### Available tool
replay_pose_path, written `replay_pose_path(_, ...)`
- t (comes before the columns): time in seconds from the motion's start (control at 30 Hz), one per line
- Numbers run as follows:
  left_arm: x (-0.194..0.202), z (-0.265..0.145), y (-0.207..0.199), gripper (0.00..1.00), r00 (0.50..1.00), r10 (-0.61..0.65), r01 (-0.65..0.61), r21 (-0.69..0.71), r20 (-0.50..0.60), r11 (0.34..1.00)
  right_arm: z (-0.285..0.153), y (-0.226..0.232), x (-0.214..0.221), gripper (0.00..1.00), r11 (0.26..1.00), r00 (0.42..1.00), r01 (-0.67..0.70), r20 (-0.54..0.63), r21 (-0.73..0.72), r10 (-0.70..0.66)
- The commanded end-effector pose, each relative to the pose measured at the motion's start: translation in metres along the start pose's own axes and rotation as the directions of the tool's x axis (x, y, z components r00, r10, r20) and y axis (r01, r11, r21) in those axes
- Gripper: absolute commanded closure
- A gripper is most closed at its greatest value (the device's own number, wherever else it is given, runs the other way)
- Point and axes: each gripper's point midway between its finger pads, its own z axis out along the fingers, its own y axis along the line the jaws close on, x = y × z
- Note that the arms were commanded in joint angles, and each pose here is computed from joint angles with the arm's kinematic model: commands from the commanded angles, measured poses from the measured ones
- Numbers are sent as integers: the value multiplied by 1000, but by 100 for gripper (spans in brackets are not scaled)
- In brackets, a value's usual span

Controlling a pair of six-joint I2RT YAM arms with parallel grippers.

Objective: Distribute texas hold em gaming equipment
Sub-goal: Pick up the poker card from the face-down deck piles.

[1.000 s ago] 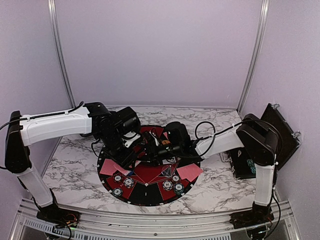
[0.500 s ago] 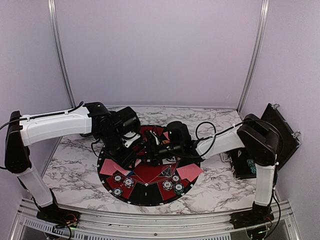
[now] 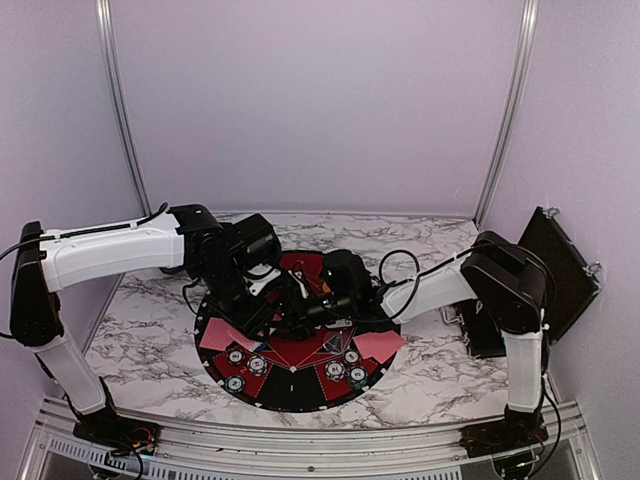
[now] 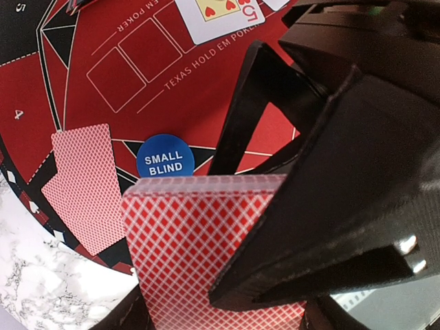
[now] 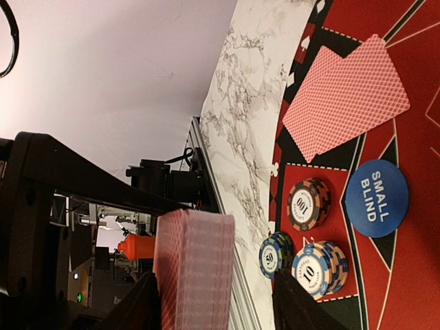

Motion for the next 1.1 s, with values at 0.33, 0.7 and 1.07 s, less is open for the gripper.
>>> replay_pose_path(0.33,-7,-13,-2,48,1000,4,-4,4,30,1000,-19,-35,-15,49,990,998,-4,59,143,-4)
replay_pose_path(0.7,-6,-11,-1,48,1000,4,-4,3,21,1000,-30,-30,-22,49,991,997,-1,80,133,-9)
replay_pose_path(1.07,-5,-11,-1,48,1000,3,-3,3,20,1000,-38,-21,-27,49,993,994,8,104,118,-21)
